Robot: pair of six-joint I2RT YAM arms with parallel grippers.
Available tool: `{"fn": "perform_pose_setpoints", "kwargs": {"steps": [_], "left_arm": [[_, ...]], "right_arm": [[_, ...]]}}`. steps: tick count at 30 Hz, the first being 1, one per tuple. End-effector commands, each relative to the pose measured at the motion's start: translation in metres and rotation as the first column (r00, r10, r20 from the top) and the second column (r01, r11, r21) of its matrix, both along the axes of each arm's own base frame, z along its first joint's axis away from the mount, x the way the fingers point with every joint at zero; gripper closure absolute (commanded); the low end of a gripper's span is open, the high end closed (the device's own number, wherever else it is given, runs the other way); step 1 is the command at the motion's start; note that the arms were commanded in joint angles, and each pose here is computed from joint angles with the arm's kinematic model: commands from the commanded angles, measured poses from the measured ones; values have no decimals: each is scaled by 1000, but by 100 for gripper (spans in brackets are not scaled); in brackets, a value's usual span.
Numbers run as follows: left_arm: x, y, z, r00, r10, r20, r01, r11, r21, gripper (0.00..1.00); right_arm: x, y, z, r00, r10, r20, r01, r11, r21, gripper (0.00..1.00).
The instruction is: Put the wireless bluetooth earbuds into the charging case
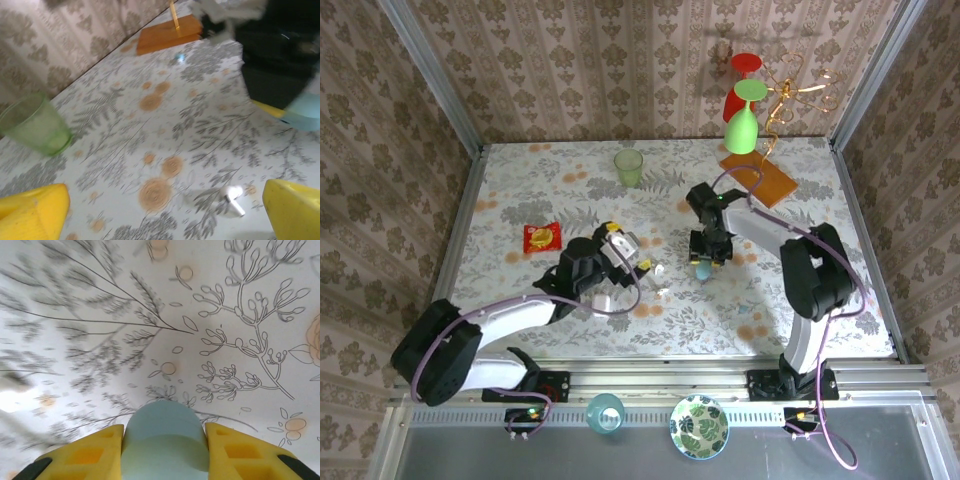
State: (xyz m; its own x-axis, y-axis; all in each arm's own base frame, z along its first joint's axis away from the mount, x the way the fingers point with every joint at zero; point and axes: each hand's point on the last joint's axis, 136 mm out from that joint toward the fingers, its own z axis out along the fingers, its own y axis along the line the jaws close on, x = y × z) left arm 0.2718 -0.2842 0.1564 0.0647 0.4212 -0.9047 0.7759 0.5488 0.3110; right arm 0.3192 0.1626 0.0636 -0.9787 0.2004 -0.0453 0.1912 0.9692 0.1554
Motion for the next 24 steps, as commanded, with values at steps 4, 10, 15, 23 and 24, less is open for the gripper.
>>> {"fn": "perform_pose_setpoints", "kwargs": {"steps": [4,10,15,23,24], "left_arm": [[-11,-44,22,955,-77,285,77,997,10,0],[-11,-70,24,918,-92,386,122,991,-53,3],[-16,-92,13,904,-177,389,211,977,-44,5],[-13,-106,10,900,-245,362,288,955,-72,19],[-12,-106,10,898,-250,362,294,953,-72,21]], "right_arm": [[7,8,35,977,-212,-9,207,938,278,64],[12,26,55,950,-303,-73,300,825,479,65],[15,26,58,918,-372,-141,388,762,518,64],[15,31,66,886,-417,-201,451,677,581,64],[14,31,67,884,-421,-206,456,670,586,64]]}}
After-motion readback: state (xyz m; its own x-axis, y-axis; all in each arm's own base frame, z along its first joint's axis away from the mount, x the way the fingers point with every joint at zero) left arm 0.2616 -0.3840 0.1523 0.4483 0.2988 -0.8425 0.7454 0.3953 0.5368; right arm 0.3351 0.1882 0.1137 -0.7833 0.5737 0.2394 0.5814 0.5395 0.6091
